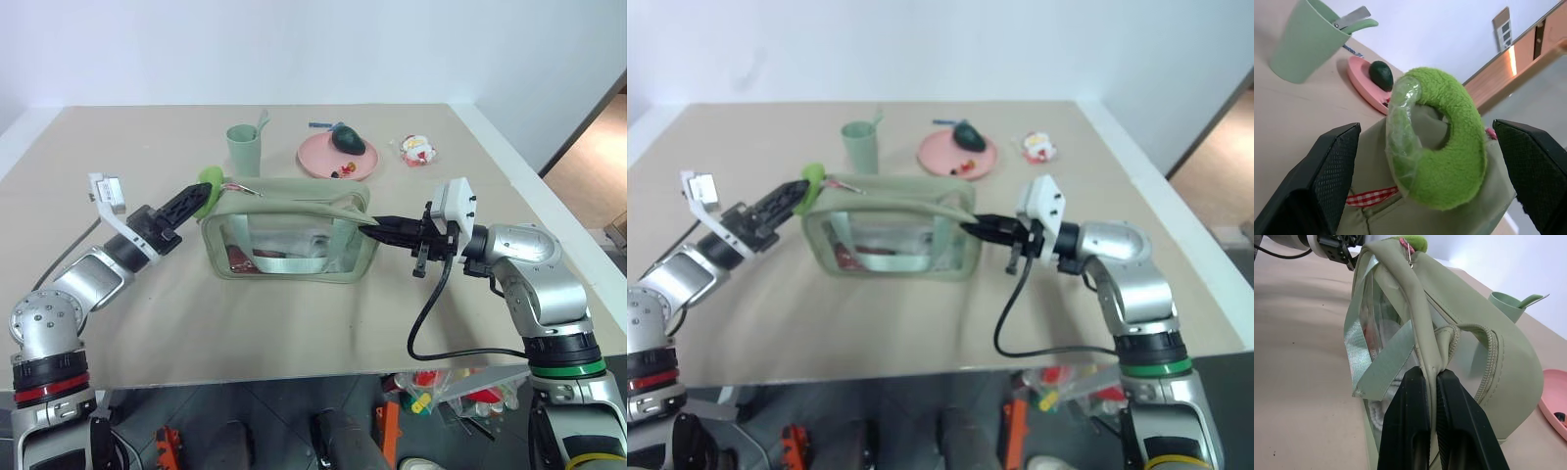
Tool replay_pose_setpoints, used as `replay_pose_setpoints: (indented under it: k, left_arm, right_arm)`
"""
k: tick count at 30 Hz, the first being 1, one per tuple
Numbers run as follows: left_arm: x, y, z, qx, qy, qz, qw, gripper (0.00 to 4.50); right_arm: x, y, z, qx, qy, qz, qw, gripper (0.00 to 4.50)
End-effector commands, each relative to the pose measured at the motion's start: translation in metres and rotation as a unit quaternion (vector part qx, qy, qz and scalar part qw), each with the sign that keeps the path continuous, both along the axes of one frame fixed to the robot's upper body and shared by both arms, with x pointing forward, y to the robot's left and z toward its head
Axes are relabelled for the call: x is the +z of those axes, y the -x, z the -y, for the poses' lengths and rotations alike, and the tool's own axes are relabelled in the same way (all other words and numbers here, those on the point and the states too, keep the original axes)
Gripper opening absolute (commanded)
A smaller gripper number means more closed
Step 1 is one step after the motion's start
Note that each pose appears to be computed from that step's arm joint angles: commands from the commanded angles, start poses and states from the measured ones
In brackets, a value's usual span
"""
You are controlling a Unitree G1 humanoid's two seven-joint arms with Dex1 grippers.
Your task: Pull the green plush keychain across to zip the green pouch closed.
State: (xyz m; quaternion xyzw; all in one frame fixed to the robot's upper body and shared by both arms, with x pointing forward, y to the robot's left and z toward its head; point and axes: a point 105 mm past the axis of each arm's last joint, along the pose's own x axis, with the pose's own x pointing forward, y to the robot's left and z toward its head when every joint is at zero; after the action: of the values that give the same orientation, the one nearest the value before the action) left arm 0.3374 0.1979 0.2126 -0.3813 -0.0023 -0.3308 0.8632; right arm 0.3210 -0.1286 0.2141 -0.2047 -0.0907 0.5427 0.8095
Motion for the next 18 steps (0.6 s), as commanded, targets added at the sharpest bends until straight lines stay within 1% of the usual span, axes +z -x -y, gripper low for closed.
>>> replay_pose_setpoints:
  k: [1,2,3,4,5,8,9,10,11,12,13,16,18]
  left_arm:
    - [0.011,0.000,-0.005,-0.002,0.042,0.009,0.999,3.99]
    - [0.010,0.000,-0.006,0.000,0.045,0.005,0.999,3.80]
    - [0.008,-0.001,-0.007,0.001,0.045,0.002,0.999,3.46]
    - [0.008,-0.001,-0.007,0.001,0.044,0.001,0.999,2.99]
    - [0.007,0.000,-0.007,0.000,0.044,0.000,0.999,2.72]
    - [0.007,0.000,-0.007,-0.002,0.043,0.001,0.999,1.67]
    - [0.008,0.001,-0.006,-0.005,0.043,0.004,0.999,1.39]
    - [0.010,0.001,-0.006,-0.007,0.043,0.005,0.999,0.96]
    - [0.011,0.001,-0.005,-0.009,0.045,0.007,0.999,0.69]
    - [0.013,0.002,-0.004,-0.013,0.044,0.012,0.999,0.26]
    - [0.015,0.003,-0.003,-0.015,0.044,0.016,0.999,0.06]
    - [0.027,0.006,0.001,-0.028,0.044,0.034,0.998,0.06]
    - [0.039,0.008,0.003,-0.031,0.039,0.055,0.997,0.06]
  right_arm:
    - [0.009,0.005,0.001,0.002,0.006,0.027,1.000,0.00]
    - [0.008,0.005,0.002,0.002,0.007,0.027,1.000,0.00]
    - [0.008,0.005,0.002,0.002,0.008,0.027,1.000,0.00]
    - [0.008,0.005,0.002,0.001,0.008,0.027,1.000,0.00]
    - [0.008,0.005,0.002,0.001,0.009,0.027,1.000,0.00]
    - [0.007,0.004,0.003,0.000,0.011,0.027,1.000,0.00]
    - [0.007,0.004,0.003,0.000,0.012,0.027,1.000,0.00]
    - [0.006,0.004,0.004,-0.001,0.013,0.027,1.000,0.00]
    - [0.006,0.004,0.004,-0.001,0.014,0.027,1.000,0.00]
    - [0.006,0.004,0.004,-0.001,0.014,0.027,1.000,0.00]
    - [0.006,0.004,0.004,-0.001,0.014,0.027,1.000,0.00]
    - [0.005,0.004,0.004,0.000,0.020,0.030,0.999,0.00]
    - [0.005,0.004,0.004,0.000,0.020,0.030,0.999,0.00]
